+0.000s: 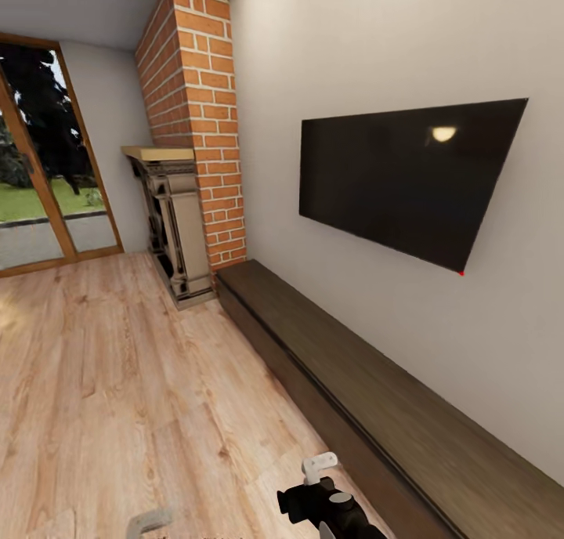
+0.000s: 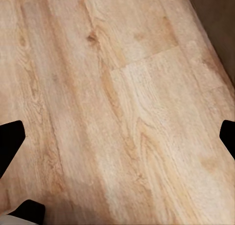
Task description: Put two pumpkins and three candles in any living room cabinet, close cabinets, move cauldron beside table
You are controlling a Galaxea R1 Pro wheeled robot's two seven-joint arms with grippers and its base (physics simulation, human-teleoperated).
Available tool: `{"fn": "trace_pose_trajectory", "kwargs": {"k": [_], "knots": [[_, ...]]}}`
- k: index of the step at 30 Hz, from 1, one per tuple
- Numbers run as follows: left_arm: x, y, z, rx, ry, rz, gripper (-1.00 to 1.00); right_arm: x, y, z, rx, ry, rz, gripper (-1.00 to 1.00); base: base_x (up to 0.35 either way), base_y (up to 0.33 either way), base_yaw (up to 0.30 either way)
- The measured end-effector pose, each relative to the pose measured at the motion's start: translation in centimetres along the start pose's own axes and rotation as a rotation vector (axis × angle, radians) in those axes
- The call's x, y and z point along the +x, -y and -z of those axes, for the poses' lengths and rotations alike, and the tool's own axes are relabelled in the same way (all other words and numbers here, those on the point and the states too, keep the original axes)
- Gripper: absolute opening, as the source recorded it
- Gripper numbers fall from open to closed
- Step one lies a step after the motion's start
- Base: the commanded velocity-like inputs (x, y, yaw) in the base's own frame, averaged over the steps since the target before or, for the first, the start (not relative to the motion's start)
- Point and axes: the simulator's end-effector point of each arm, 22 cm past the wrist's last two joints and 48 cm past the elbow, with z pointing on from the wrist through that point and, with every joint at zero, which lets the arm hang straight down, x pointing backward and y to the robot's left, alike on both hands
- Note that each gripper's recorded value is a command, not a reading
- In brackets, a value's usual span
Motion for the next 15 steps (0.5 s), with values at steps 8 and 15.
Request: {"fn": "trace_pose_trajectory", "kwargs": {"k": [8,15], "knots": [[-0.4,0.2,1.1,0.003,0.001,0.0,1.0,-0.6,-0.2,1.0,0.0,0.0,0.0,1.0,0.0,0.0,0.279],[-0.6,0.3,2.0,0.004,-0.003,0.0,1.0,-1.2,-0.4,1.8,-0.001,-0.001,0.001,1.0,0.0,0.0,0.279]]}}
